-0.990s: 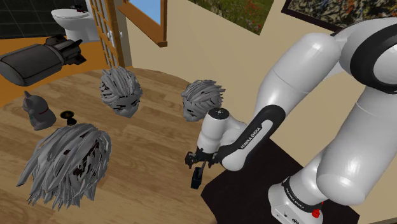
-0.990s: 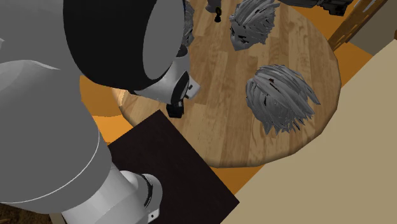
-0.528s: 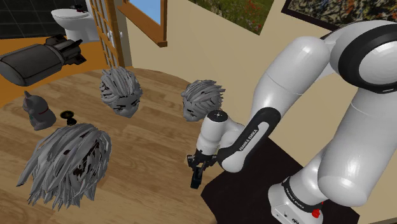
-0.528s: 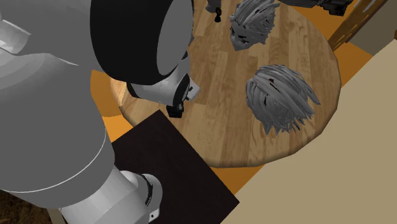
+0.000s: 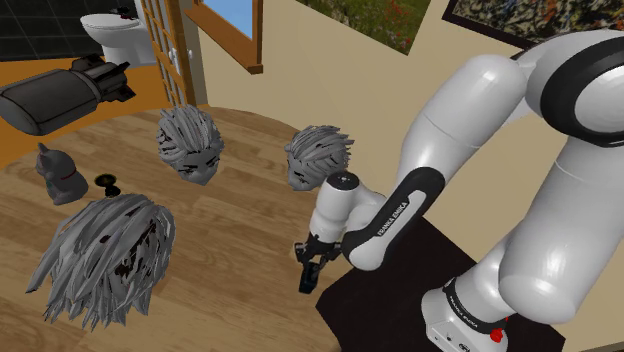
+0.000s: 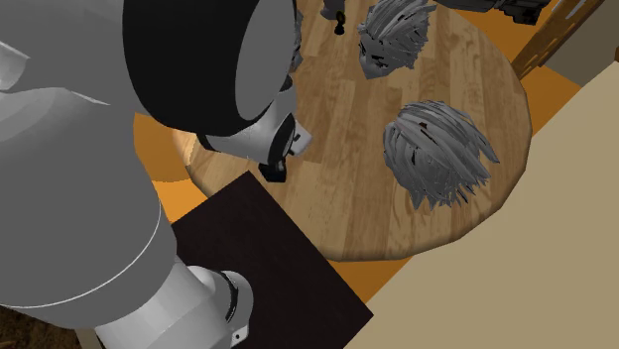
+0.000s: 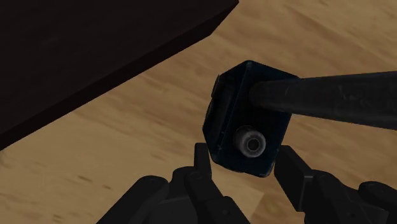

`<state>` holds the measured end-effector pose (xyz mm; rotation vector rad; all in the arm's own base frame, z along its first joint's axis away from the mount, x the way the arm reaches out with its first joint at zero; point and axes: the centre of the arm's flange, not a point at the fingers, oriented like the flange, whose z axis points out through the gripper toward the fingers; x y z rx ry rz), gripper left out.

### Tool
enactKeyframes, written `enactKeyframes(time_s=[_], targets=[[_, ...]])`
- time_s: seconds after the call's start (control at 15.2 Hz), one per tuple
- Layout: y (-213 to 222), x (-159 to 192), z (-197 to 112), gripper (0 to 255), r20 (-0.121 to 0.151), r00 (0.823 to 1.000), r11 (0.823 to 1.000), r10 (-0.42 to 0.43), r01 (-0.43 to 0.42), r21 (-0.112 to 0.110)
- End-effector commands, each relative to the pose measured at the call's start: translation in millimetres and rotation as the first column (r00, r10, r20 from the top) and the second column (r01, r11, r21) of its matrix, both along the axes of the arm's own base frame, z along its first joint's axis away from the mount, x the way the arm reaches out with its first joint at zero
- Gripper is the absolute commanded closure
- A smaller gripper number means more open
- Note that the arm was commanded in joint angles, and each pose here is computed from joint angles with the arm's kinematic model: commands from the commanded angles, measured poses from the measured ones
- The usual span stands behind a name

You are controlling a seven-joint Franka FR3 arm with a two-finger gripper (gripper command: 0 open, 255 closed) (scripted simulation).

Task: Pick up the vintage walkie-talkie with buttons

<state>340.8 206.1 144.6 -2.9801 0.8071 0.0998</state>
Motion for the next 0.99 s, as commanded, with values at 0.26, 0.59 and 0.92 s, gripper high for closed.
enactKeyframes(time_s=[0.26,0.59,0.92], targets=[[0.8,0.1,30.4,255,0.000,1.000,1.000,0.000,0.000,0.000],[0.8,0.1,56.8,255,0.000,1.000,1.000,0.000,0.000,0.000],[0.8,0.1,73.4,255,0.000,1.000,1.000,0.000,0.000,0.000]])
